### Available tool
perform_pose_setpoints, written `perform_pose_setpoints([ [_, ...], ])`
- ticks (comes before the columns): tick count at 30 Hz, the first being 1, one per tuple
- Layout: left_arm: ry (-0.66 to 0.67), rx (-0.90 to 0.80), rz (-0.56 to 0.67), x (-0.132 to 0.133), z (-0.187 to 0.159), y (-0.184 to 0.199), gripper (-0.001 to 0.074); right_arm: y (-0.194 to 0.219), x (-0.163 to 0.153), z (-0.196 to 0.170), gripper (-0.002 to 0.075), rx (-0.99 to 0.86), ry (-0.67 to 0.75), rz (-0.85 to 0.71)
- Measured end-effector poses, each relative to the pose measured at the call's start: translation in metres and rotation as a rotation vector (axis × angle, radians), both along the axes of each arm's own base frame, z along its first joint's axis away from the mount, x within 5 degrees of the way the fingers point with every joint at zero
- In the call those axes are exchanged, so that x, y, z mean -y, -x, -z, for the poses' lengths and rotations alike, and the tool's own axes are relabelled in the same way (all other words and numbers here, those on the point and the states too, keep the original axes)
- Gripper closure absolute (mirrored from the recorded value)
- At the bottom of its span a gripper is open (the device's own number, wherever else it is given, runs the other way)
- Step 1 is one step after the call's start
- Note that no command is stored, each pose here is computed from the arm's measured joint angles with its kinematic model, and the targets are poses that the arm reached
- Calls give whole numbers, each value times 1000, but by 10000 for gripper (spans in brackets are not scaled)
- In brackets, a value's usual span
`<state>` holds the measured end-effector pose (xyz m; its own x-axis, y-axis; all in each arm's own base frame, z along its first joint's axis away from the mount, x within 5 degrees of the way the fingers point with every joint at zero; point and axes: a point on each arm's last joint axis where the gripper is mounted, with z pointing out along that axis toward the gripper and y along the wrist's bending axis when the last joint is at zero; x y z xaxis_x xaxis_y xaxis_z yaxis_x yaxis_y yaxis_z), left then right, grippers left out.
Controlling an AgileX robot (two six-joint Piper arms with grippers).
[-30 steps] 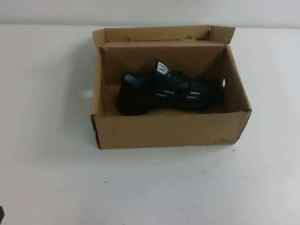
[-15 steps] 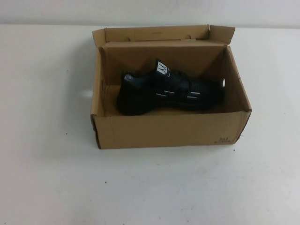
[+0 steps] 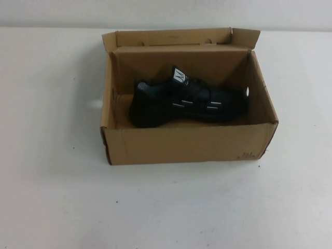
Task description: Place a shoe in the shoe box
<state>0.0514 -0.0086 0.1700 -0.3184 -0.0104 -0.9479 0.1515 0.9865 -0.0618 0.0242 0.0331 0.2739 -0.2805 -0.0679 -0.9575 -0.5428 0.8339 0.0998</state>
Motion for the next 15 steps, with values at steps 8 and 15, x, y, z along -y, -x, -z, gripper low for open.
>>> perform_pose_setpoints([
  [8, 0, 0, 0, 0, 0, 0, 738, -8, 13, 8, 743, 82, 86, 258],
  [15, 0, 0, 0, 0, 0, 0, 737, -20, 22, 48, 743, 155, 86, 415],
])
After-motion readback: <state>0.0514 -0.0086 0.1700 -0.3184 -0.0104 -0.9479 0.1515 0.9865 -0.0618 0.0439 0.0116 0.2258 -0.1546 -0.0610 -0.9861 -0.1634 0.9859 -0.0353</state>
